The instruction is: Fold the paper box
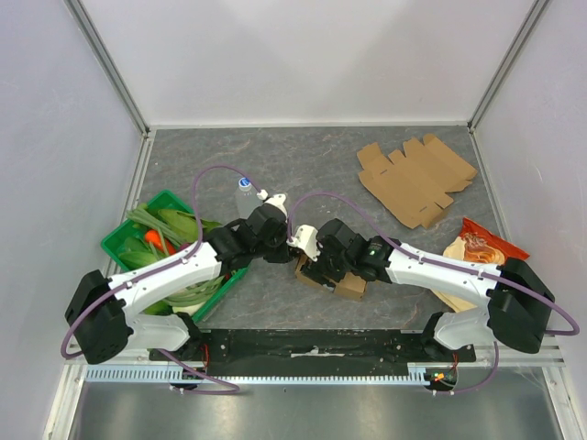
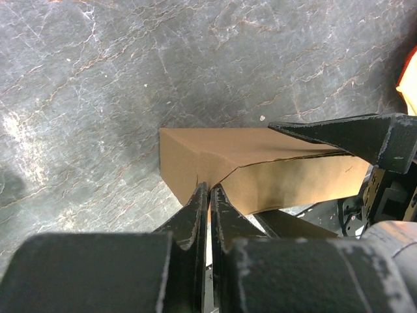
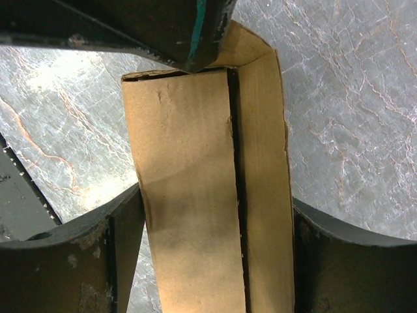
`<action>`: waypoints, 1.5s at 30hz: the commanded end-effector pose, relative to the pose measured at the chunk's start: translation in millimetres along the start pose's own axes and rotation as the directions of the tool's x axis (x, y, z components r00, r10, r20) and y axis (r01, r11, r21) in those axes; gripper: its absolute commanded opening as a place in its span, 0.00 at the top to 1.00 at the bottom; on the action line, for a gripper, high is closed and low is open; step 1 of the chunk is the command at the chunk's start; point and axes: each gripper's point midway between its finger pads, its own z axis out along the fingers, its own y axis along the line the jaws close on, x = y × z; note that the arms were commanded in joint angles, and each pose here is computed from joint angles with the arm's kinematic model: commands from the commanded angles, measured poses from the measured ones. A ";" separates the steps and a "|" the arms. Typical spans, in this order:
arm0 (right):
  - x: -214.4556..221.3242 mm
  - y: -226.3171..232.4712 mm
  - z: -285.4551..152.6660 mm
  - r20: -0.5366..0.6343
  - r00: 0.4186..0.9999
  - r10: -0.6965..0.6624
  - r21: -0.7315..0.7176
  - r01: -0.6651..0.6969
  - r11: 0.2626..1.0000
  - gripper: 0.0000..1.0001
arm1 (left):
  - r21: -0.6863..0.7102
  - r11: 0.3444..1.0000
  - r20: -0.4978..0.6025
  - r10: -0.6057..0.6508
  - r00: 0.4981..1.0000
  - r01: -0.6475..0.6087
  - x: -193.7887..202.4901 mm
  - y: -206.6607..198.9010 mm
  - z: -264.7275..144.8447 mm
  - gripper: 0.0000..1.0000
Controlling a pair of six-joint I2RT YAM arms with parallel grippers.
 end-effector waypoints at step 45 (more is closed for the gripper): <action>-26.2 -53.9 -130.0 0.283 0.825 0.489 0.230 -0.553 0.801 0.02 | 0.065 0.998 -0.001 -0.022 1.000 0.022 24.5 0.7 -3.6 0.98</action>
